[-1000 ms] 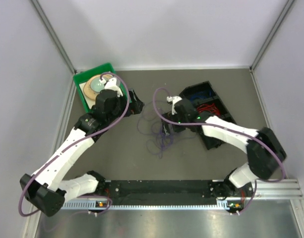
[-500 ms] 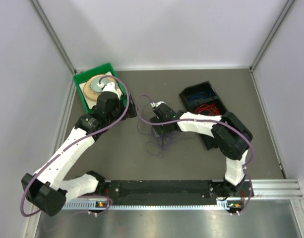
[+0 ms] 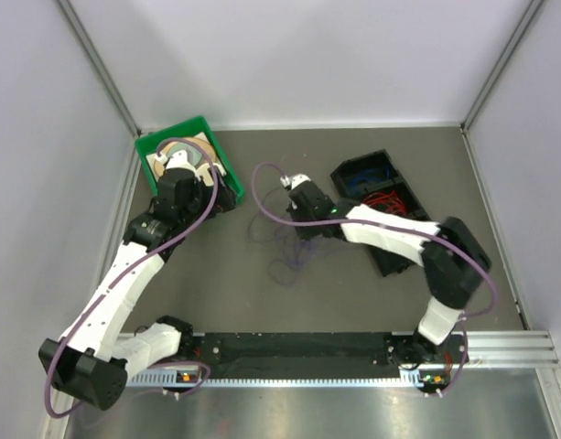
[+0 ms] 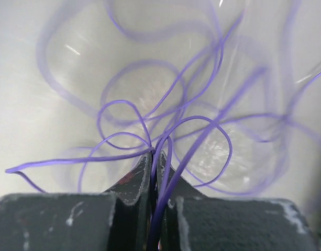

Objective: Untangle the cables

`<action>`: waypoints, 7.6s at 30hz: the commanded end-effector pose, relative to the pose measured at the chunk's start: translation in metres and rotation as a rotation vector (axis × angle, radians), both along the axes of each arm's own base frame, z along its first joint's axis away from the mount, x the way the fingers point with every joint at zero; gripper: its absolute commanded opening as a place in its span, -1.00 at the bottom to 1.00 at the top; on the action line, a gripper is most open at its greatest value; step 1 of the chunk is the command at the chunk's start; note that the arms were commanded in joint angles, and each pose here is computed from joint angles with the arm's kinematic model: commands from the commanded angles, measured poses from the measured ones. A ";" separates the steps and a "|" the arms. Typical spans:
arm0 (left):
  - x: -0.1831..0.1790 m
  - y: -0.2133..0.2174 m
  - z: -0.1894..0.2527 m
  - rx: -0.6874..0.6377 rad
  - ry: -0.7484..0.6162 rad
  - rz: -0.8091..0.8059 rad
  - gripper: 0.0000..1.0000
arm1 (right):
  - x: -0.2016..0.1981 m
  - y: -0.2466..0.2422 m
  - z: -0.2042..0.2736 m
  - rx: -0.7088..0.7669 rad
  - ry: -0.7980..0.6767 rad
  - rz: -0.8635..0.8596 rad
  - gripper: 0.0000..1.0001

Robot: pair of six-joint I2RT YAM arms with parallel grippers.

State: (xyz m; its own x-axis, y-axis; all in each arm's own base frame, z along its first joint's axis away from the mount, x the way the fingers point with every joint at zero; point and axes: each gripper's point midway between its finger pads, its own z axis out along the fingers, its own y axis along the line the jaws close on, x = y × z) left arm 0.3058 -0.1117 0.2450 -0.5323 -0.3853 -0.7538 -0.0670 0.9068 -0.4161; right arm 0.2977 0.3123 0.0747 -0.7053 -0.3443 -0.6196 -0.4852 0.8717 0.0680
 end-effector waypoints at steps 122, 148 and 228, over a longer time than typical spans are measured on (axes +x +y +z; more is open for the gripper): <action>0.017 -0.108 -0.092 -0.025 0.206 -0.350 0.97 | 0.010 -0.326 0.097 0.215 -0.203 -0.825 0.30; 0.066 -0.209 -0.201 0.469 0.264 -0.116 0.70 | -0.017 -0.299 0.184 0.294 -0.383 -0.704 0.56; -0.029 -0.488 -0.162 -0.079 0.206 -0.988 -0.30 | -0.053 -0.334 0.256 0.390 -0.588 -0.900 0.48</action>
